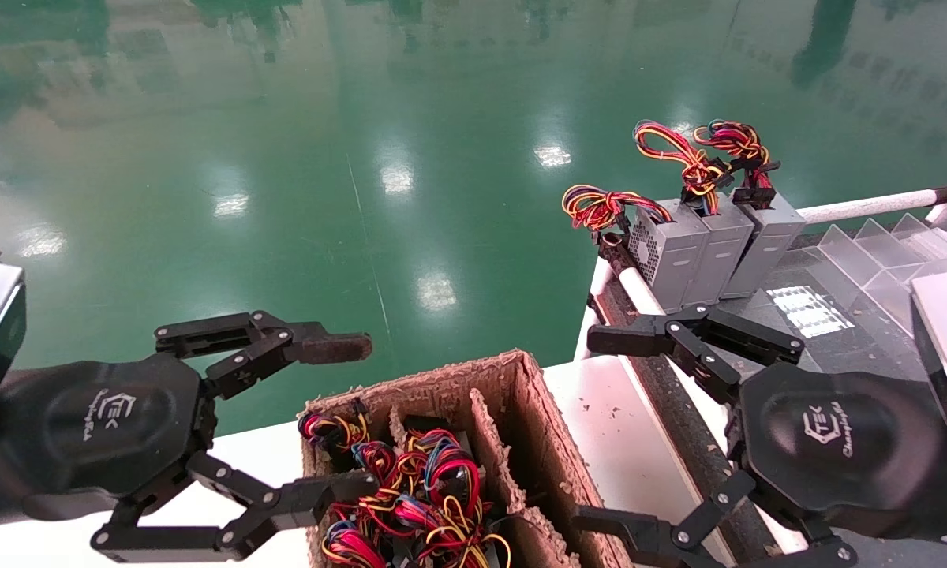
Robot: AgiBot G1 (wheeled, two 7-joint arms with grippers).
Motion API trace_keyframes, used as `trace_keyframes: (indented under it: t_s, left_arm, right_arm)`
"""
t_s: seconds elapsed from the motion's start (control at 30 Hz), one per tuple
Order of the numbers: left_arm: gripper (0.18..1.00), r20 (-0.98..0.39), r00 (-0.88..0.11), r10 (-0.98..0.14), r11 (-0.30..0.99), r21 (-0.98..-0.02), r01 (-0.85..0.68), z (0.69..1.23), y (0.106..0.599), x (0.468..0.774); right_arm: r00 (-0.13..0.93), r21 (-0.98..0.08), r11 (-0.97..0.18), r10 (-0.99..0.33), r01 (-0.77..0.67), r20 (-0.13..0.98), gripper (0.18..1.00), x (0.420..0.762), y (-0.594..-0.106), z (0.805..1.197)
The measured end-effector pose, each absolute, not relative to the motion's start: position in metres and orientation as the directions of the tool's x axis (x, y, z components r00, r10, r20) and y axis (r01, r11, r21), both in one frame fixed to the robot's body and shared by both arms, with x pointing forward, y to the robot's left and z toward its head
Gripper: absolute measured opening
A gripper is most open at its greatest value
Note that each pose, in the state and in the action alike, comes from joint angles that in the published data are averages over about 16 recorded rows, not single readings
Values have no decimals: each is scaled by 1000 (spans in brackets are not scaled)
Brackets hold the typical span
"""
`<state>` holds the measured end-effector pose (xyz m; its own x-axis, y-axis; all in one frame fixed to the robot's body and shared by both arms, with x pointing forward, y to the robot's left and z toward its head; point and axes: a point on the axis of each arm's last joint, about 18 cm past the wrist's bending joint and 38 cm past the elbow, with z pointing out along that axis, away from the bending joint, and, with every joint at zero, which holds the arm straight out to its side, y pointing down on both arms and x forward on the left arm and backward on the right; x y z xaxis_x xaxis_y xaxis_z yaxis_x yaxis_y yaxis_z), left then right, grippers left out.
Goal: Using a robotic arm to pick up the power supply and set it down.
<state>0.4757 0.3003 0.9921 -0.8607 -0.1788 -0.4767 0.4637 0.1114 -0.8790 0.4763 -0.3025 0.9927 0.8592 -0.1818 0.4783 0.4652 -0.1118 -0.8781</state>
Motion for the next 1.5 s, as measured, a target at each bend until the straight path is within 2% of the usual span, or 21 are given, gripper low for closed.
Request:
trace_keyframes:
  t_s: [0.27,0.67,0.87,1.13,1.33,1.5]
  left_arm:
    - [683,-477,-861,-179,111,-879,464,992,300,476]
    - [404,-477,-861,-179,111,-879,464,992,300,476]
    - [302,-477,-861,-179,111,-879,464,992,300,476]
    - [228,-477,-861,-179,111,-879,464,992,300,476]
    - [220,-477,-861,-179,111,-879,464,992,300,476]
    - [251,-477,-861,-179,111,-879,464,992,300,476]
  right_arm:
    - [859,-878,-112,-182,465,478,1001,476,-302,993]
    - [859,-878,-112,-182,465,478,1001,476,-302,993]
    - [859,-878,-112,-182,465,478,1001,476,-302,993]
    - [859,-878,-112,-182,465,478,1001,476,-302,993]
    - [859,-878,-112,-182,465,478,1001,476,-302,993]
    - [859,-878,-113,-182,465,478,1001,476,-303,992]
